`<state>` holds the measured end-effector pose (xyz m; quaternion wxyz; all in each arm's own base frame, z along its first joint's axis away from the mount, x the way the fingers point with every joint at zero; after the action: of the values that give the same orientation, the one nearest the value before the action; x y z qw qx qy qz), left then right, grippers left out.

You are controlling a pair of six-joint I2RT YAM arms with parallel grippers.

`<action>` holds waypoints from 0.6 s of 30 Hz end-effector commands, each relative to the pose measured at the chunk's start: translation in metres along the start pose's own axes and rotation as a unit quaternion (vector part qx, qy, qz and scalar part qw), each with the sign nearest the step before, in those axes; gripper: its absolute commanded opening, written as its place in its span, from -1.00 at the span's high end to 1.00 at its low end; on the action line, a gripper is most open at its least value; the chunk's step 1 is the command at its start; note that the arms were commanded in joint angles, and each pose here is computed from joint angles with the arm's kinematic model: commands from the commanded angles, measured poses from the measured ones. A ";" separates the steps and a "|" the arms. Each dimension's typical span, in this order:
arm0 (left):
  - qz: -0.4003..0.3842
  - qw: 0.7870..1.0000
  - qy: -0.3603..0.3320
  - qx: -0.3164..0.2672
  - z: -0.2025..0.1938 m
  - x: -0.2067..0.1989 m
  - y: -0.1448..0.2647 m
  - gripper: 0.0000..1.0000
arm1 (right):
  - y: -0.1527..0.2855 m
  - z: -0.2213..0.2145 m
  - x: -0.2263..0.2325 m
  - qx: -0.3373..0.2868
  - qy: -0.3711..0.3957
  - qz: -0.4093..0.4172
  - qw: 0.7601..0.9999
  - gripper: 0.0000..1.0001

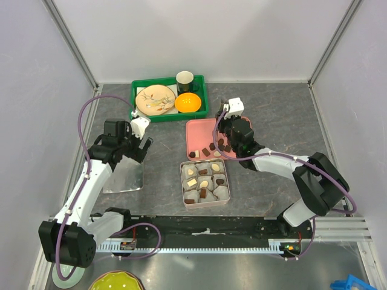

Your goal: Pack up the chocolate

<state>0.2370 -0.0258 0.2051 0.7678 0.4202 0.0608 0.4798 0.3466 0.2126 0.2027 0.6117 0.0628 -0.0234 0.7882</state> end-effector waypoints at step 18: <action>0.016 1.000 -0.020 -0.015 0.005 0.007 0.002 -0.98 | -0.002 -0.009 -0.007 0.002 -0.026 0.000 1.000 0.06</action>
<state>0.2372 -0.0250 0.2053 0.7661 0.4226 0.0581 0.4807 0.3512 0.2082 0.1867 0.6156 0.0785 -0.0164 0.7840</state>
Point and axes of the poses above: each gripper's point midway between its finger pads, its own y axis back along the fingers, its own x axis along the line the jaws close on, z = x × y, the point moved 7 cm from there along y, back along the fingers, and after that the axes turned 6 degrees about -y, right-handed, at the moved point
